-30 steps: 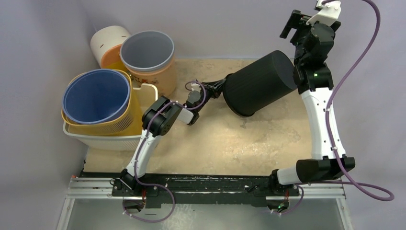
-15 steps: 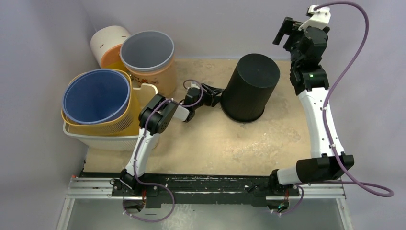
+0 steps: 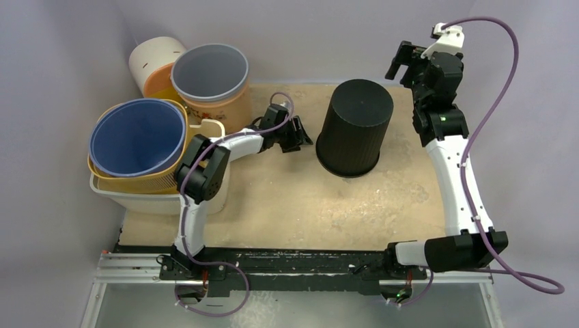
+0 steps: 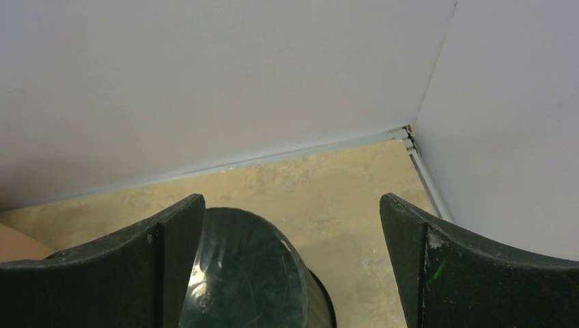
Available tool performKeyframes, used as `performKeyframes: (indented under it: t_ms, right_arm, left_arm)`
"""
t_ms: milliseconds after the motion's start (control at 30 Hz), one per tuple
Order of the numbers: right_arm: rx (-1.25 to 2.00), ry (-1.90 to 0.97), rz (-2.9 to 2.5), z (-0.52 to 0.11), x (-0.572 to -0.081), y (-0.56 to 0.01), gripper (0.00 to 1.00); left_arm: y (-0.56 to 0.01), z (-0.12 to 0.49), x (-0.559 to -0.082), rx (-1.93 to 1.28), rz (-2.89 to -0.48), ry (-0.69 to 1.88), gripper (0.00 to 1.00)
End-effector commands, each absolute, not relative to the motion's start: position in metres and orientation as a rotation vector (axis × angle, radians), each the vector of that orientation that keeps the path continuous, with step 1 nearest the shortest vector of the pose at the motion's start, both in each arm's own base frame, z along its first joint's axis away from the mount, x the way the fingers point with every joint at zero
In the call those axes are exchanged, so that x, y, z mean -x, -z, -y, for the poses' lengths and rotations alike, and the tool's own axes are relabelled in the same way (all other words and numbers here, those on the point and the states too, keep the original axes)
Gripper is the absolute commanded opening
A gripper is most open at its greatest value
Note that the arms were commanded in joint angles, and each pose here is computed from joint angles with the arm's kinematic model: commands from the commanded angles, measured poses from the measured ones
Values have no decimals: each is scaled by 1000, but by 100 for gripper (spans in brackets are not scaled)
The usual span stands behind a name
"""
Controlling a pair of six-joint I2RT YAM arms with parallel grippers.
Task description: Turn the large container upside down
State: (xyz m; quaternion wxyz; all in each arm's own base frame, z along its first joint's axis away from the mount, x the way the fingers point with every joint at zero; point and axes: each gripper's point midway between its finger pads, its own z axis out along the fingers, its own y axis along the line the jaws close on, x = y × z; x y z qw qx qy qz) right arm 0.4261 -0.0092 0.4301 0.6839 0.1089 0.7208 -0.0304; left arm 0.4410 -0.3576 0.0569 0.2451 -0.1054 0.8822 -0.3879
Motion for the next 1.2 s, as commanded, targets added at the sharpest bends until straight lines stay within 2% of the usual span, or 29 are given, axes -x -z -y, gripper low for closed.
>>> performKeyframes:
  t_ms: [0,167,267,467,700,867,967,1033,1167]
  right_arm:
    - [-254,51,-1580,10,-419,-438,100]
    - [-267,67,-1598,13,-421,-427,100]
    - [-281,76,-1603,15,-424,-426,100]
    - [-288,68,-1575,15,-428,-445,100]
    - [-292,49,-1491,15,-432,-487,100]
    - [-303,47,-1454,16,-440,-502,100]
    - [-292,37,-1453,14,-445,-505,100]
    - [-270,24,-1457,9,-448,-505,100]
    - [-224,21,-1494,4,-446,-493,100]
  left_arm:
    - [-89,316,-396,-141,-2508,813,55]
    - [-107,322,-366,-496,-2422,753,59]
    - [-111,344,-365,-615,-2321,678,61]
    - [-107,399,-377,-605,-2280,804,63]
    - [-108,450,-413,-592,-2195,894,64]
    - [-117,518,-419,-655,-2114,1002,65]
    - [-139,546,-430,-533,-2031,1143,66]
    - [-141,553,-430,-521,-2039,1183,66]
    - [-152,521,-433,-533,-2075,1003,67]
